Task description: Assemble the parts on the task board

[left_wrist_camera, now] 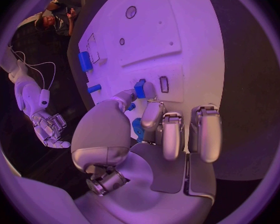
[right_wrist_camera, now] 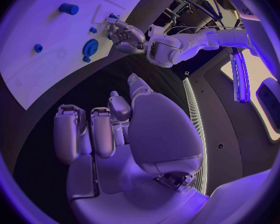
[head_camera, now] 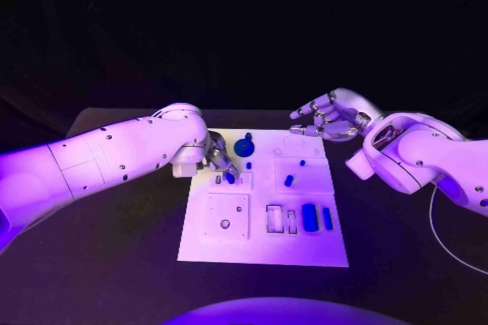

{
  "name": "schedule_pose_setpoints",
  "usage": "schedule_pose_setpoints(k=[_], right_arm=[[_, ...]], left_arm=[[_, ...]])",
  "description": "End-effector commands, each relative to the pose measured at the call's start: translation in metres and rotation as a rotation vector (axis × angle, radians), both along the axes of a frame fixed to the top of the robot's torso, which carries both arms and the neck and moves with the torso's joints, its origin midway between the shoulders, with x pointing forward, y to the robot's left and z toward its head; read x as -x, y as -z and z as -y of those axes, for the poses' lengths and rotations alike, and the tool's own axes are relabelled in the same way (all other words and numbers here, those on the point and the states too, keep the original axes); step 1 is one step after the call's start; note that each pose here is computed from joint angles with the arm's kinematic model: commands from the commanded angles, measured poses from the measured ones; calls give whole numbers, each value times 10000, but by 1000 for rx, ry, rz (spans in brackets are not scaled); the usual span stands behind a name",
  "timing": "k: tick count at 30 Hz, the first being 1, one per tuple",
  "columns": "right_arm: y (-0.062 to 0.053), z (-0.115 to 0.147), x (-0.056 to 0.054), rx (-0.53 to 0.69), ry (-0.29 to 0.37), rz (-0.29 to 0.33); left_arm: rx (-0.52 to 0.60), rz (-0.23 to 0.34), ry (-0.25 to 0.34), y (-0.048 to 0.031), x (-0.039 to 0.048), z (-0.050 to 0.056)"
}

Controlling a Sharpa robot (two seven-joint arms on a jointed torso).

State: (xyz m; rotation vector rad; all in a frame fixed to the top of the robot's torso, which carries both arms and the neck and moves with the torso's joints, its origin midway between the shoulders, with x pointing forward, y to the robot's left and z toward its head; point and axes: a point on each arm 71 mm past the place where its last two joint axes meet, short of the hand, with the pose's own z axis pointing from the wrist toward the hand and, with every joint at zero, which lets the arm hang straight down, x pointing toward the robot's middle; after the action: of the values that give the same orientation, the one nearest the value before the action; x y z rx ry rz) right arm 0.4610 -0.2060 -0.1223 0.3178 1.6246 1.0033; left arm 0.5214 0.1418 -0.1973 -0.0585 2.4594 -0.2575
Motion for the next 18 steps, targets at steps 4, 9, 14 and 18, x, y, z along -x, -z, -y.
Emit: schedule_pose_setpoints(k=[4, 9, 14, 18], right_arm=[[0, -13, 10, 4, -18, 3], [1, -11, 10, 4, -18, 3], [1, -10, 11, 3, -18, 3], [2, -10, 10, 3, -20, 3]], left_arm=[[-99, -57, -16, 155, 69, -52], [-104, -58, -13, 156, 71, -54], [-105, -60, -10, 158, 75, -53], [-104, -59, -9, 157, 79, -50]])
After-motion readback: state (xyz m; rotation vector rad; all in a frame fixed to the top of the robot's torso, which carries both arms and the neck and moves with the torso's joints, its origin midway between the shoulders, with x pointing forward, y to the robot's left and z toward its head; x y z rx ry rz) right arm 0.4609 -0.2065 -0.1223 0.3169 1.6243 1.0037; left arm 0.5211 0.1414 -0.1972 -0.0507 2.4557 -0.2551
